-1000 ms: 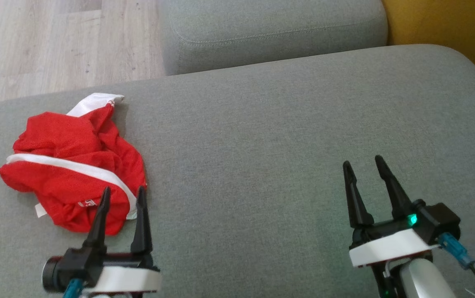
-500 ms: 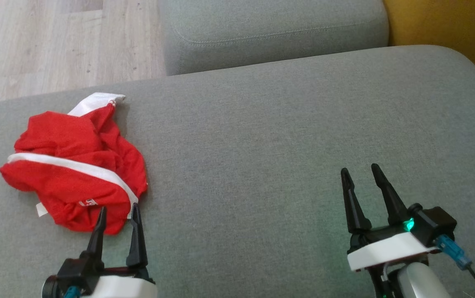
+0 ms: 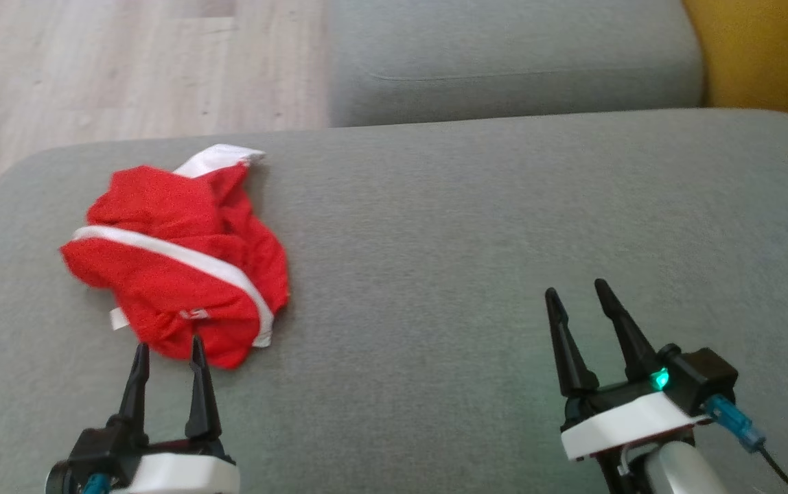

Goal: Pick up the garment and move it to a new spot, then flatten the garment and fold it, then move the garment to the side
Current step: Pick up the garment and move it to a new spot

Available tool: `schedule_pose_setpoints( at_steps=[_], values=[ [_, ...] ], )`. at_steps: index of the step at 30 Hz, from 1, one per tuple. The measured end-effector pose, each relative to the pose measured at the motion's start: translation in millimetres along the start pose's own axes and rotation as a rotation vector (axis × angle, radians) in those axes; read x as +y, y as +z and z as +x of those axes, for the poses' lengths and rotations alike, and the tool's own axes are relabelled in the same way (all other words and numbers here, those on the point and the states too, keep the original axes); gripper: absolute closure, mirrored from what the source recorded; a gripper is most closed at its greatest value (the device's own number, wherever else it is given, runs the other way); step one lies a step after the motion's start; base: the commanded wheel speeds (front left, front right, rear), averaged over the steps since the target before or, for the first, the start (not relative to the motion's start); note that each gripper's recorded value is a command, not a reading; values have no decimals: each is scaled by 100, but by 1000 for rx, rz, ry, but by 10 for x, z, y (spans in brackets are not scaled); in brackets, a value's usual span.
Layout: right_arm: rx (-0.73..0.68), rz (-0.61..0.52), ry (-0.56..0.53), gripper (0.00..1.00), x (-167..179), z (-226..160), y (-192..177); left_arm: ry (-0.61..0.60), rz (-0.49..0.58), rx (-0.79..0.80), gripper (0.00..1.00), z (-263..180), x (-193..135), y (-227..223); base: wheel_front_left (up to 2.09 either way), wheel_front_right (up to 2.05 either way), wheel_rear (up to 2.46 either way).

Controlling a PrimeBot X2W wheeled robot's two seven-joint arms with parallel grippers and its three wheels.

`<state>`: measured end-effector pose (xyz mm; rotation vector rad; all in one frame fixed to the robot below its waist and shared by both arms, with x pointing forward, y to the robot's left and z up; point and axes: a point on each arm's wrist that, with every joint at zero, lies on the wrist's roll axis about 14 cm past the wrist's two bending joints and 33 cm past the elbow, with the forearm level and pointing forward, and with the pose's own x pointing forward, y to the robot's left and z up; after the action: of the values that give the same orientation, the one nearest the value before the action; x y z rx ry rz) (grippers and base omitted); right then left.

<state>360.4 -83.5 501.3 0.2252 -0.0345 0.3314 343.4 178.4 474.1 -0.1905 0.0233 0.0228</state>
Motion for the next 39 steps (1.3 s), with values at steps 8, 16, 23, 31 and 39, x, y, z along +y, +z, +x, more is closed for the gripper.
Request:
schedule_pose_setpoints(
  at_steps=[8, 16, 23, 31, 39],
  values=[
    [32, 16, 98, 0, 313, 55, -105, 102, -1, -30, 0, -210, 332, 82, 0, 0, 0],
    [53, 22, 199, 0, 632, 109, -164, 190, -7, -42, 0, -499, 590, 85, 0, 0, 0],
    [60, 22, 256, 0, 817, 120, -179, 246, -9, -50, 0, -678, 741, 85, 0, 0, 0],
    [77, 31, 244, 0, 776, 113, -240, 212, 38, -32, 0, -594, 708, 74, 0, 0, 0],
    [120, 31, 173, 0, 503, 203, -413, -38, 275, 88, 0, 362, 506, 255, 0, 0, 0]
  ],
)
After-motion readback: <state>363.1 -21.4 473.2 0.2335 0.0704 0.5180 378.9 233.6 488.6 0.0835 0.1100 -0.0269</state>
